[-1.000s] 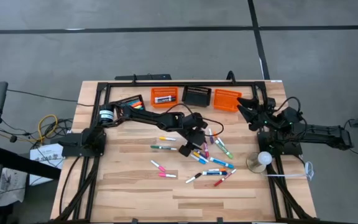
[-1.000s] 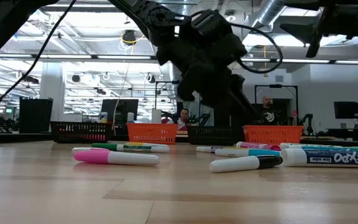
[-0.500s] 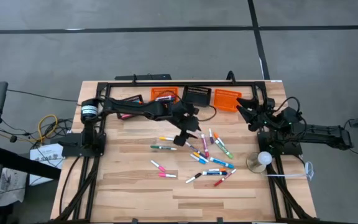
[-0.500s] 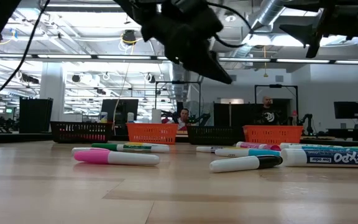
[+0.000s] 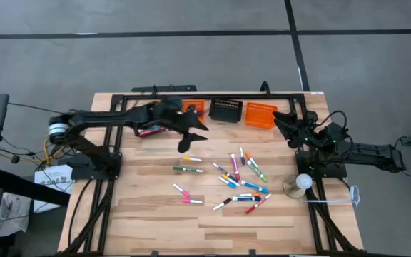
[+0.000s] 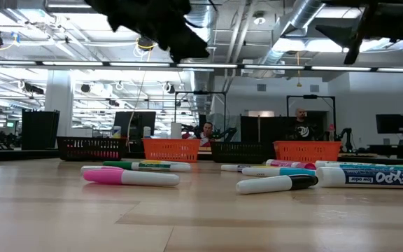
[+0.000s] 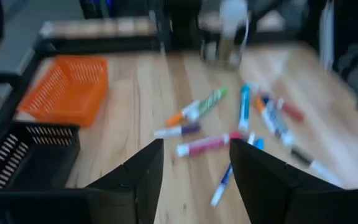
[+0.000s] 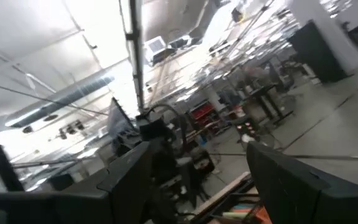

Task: Pick & Place Markers
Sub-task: Put the large pink marker pen into the left orange bin

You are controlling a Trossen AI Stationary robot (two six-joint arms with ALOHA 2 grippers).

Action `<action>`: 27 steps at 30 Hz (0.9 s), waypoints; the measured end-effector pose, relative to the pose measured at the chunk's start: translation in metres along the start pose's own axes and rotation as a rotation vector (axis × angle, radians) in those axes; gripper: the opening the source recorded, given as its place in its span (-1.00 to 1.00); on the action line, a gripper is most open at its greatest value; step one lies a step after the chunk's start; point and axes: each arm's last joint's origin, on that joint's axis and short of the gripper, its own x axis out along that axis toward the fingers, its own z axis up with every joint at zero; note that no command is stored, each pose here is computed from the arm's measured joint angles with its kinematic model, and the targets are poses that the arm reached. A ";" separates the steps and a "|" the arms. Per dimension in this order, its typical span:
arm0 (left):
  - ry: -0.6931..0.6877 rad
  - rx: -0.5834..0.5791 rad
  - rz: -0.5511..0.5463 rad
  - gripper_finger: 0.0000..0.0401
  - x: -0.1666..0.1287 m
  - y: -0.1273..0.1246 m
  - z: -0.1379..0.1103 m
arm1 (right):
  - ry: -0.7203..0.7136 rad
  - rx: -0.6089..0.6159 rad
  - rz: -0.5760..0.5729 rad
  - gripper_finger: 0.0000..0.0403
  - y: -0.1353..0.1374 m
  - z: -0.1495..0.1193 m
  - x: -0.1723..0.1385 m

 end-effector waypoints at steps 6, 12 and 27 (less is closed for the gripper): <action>-0.186 -0.146 0.045 -0.08 -0.039 -0.011 -0.015 | 0.049 0.002 0.109 0.26 0.008 0.005 0.005; -0.299 -0.202 0.058 -0.08 -0.064 -0.024 -0.025 | -0.007 -0.016 0.138 0.26 0.015 0.013 0.020; -0.410 -0.167 0.097 -0.08 -0.099 -0.036 -0.023 | 0.061 0.064 0.117 0.26 0.015 -0.001 0.041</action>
